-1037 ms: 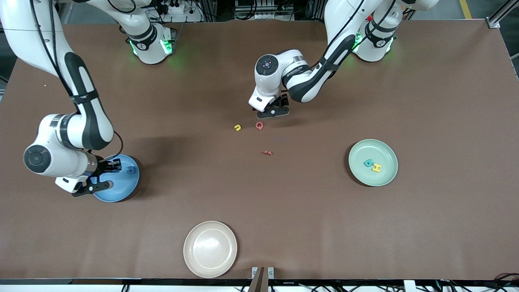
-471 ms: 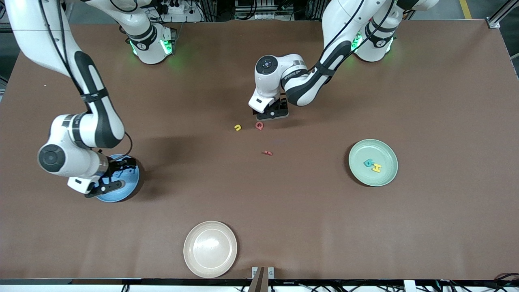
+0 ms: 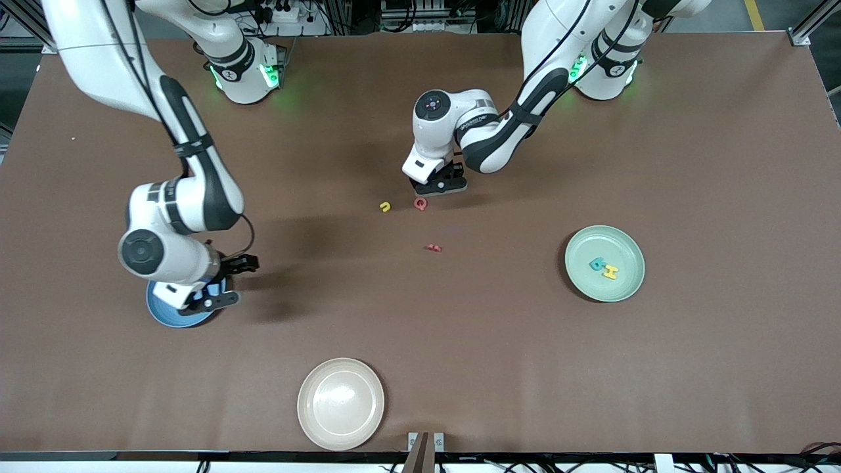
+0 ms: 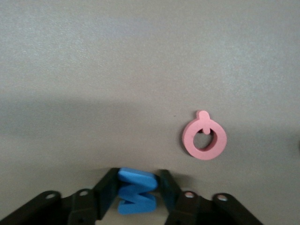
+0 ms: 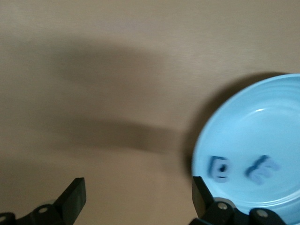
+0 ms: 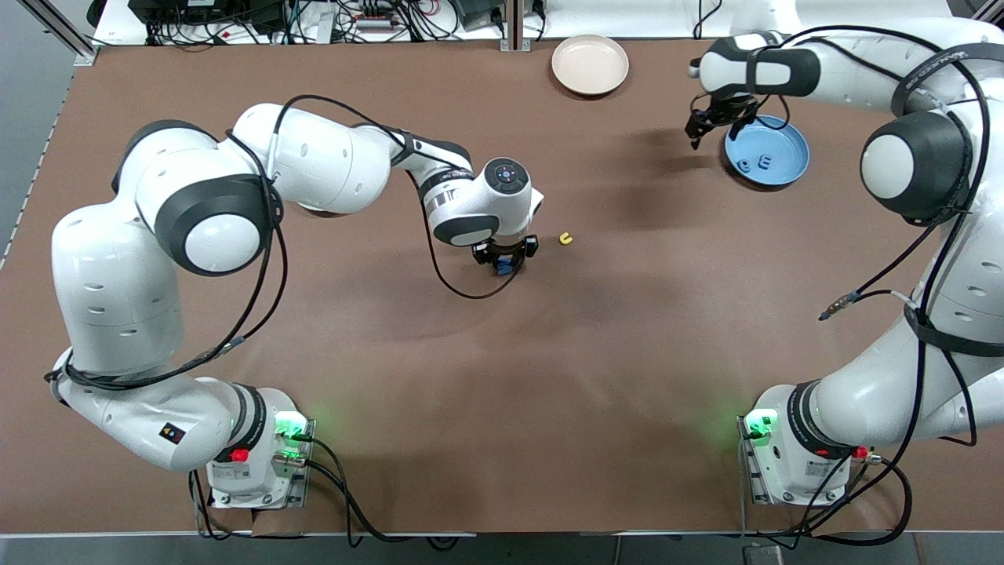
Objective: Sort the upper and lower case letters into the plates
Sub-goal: 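Release the letter in the blue plate while the left gripper lifts the blue W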
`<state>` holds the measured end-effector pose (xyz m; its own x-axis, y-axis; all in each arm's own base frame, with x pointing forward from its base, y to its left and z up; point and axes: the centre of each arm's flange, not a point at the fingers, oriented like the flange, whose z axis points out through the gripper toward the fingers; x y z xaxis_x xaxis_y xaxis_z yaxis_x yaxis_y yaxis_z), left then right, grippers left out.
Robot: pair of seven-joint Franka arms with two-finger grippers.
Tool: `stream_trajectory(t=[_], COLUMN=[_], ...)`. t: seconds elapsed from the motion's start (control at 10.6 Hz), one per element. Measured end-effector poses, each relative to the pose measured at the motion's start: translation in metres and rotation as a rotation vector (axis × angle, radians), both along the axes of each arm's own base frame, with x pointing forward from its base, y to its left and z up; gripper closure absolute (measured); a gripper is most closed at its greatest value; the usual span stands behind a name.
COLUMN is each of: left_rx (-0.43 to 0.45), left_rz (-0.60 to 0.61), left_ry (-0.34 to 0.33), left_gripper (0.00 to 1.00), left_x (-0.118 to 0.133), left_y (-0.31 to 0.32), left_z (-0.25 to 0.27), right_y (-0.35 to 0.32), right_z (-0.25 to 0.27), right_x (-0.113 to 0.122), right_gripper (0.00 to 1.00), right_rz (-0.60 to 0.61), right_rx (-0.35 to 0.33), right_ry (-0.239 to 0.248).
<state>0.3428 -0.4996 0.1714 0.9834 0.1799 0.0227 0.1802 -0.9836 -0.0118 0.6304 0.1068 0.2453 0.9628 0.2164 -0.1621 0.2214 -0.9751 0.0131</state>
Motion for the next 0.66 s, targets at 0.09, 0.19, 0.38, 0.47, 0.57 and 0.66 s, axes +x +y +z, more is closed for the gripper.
stream_trajectory(t=[0.09, 0.19, 0.38, 0.47, 0.57, 0.66], left_rx=[-0.001, -0.003, -0.019, -0.026, -0.026, -0.021], left_rz=[0.015, 0.03, 0.066, 0.065, 0.058, 0.061], left_ry=[-0.004, -0.009, -0.051, -0.083, -0.115, -0.144], left_gripper=[0.63, 0.64, 0.64, 0.64, 0.64, 0.64], left_x=[0.003, 0.011, 0.043, 0.061, 0.078, 0.094], left_y=[0.002, 0.006, 0.025, 0.04, 0.06, 0.083], left_z=[0.002, 0.004, 0.027, 0.047, 0.068, 0.087], right_y=[0.014, 0.022, 0.033, 0.041, 0.052, 0.065], right_z=[-0.002, -0.003, -0.005, -0.006, -0.006, -0.006], right_x=[-0.004, -0.007, -0.011, -0.013, -0.016, -0.02], right_gripper=[0.0, 0.0, 0.0, 0.0, 0.0, 0.0], right_rz=[-0.014, -0.032, -0.06, -0.067, -0.069, -0.055], right_rx=[-0.003, 0.007, 0.048, 0.06, 0.065, 0.066], right_ry=[0.003, 0.009, 0.023, 0.027, 0.03, 0.032])
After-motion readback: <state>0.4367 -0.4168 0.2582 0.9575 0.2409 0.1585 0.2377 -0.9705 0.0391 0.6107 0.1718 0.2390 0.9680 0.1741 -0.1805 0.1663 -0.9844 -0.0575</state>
